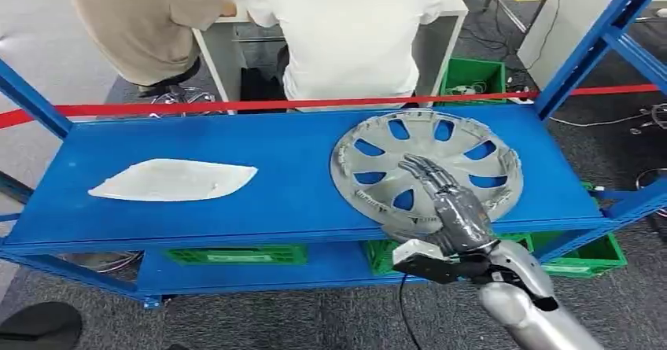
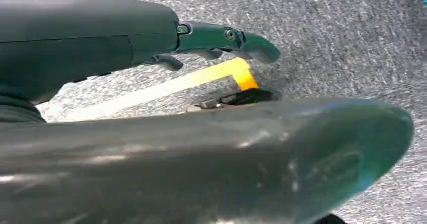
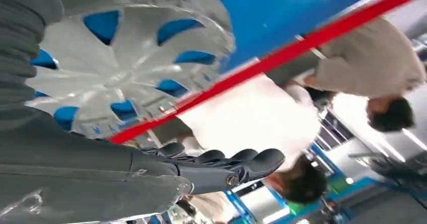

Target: Take the parts from the cabinet and place them on the table.

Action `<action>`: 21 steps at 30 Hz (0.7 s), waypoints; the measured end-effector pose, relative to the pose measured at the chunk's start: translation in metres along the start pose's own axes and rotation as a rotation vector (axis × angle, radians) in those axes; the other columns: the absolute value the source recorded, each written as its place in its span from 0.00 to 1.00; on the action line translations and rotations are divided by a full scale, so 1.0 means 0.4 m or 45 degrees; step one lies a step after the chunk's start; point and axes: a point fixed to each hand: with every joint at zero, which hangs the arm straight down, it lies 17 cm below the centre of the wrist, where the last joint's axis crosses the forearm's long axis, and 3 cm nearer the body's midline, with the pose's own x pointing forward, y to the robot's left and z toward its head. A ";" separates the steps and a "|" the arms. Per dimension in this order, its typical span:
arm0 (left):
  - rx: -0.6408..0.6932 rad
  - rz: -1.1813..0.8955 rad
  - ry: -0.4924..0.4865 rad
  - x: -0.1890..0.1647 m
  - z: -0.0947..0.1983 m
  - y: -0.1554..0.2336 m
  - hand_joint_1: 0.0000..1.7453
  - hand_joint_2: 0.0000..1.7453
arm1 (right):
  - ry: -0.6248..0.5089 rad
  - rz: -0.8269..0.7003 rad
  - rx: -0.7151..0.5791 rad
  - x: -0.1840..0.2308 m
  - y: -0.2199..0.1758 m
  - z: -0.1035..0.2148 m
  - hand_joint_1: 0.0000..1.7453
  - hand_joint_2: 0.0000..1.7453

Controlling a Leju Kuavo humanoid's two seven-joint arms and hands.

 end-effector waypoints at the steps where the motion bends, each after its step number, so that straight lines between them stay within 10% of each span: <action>1: 0.000 0.000 -0.005 0.005 -0.002 0.001 0.00 0.00 | -0.016 -0.029 -0.004 0.009 -0.006 0.003 0.00 1.00; 8: -0.006 -0.008 0.000 -0.002 0.001 0.002 0.00 0.00 | -0.190 -0.301 -0.030 0.107 -0.047 0.032 0.00 1.00; 21: -0.001 0.013 -0.001 0.000 0.000 -0.005 0.00 0.00 | 0.337 0.524 0.229 -0.212 -0.067 0.130 0.00 1.00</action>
